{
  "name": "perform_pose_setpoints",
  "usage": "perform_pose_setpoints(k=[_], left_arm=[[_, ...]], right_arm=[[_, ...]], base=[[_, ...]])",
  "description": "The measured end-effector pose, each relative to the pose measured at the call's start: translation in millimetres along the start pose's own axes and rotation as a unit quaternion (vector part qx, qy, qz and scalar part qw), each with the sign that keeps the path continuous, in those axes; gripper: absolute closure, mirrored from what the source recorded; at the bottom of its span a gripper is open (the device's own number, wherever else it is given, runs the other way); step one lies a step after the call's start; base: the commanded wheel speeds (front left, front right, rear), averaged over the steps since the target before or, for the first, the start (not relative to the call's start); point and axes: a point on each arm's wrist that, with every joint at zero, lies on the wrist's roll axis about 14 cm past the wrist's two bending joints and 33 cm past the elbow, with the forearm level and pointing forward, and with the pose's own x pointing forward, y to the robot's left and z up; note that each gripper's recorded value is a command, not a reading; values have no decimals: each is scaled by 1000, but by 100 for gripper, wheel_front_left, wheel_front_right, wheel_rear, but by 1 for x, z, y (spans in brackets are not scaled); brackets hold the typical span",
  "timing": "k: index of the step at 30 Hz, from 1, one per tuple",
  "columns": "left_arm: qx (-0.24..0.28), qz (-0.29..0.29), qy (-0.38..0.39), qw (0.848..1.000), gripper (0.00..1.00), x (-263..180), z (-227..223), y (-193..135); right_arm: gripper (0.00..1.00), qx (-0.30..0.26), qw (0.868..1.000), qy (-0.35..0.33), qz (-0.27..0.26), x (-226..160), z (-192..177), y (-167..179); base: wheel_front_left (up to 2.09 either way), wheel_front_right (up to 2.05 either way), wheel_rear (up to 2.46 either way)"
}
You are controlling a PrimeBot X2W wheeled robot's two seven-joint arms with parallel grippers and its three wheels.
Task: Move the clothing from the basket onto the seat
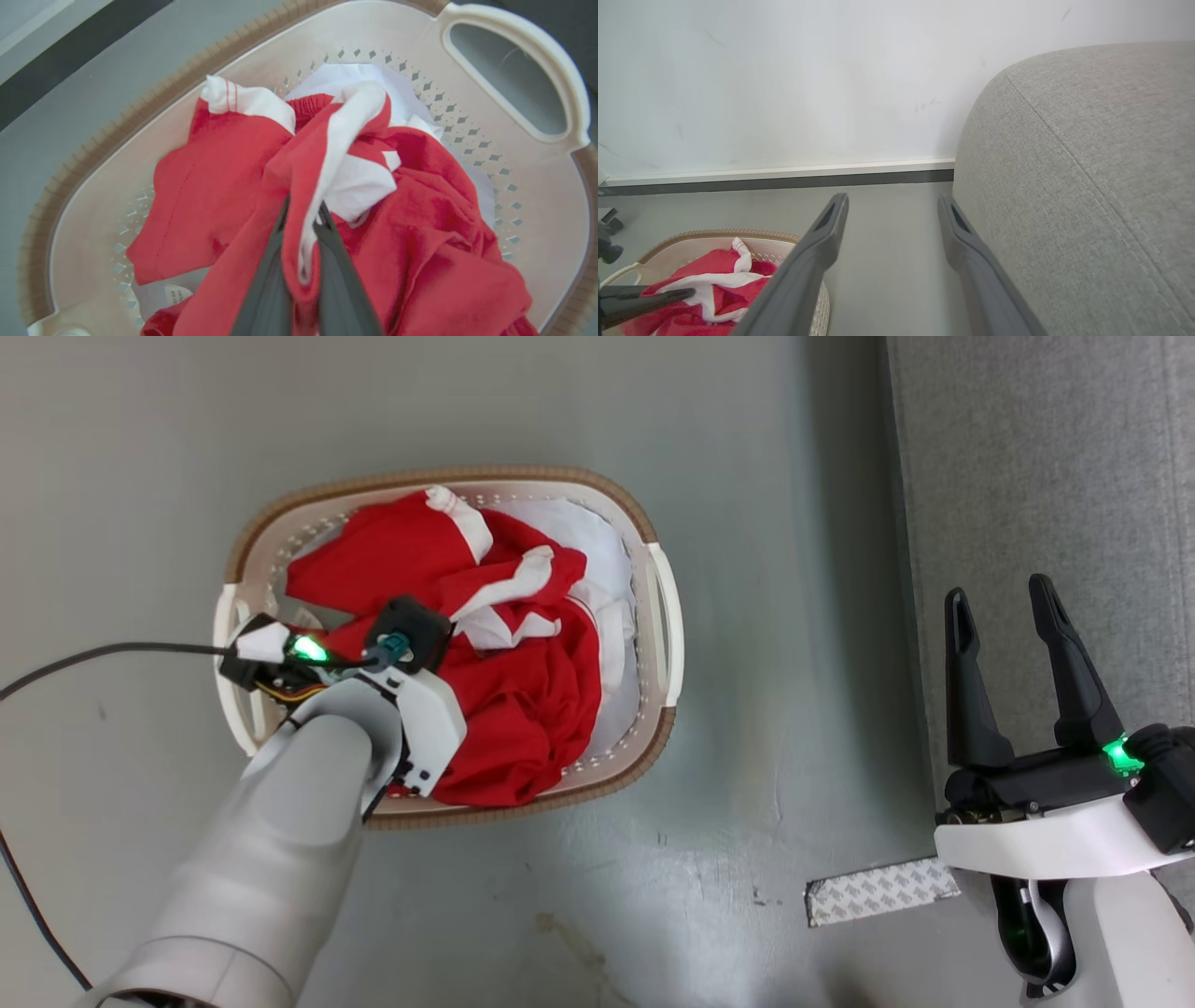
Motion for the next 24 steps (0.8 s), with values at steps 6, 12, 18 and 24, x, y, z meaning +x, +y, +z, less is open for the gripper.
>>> perform_pose_setpoints(k=[6, 12, 18, 24], left_arm=[[-26, 20, -60, 998, 100, -14, 42, 4], [-36, 48, -140, 988, 100, -50, 94, 4], [-49, 87, -212, 972, 100, -106, 137, 3], [-49, 121, -281, 951, 100, -168, 176, -2]], right_arm=[[0, 3, 1000, -23, 4, -2, 20, 4], [0, 7, 999, -49, 9, -15, 47, 12], [0, 14, 998, -65, 10, -45, 67, 19], [0, 18, 995, -91, 20, -77, 89, 29]], base=[[0, 0, 0], [0, 0, 0], [0, 0, 0], [0, 0, 0]])
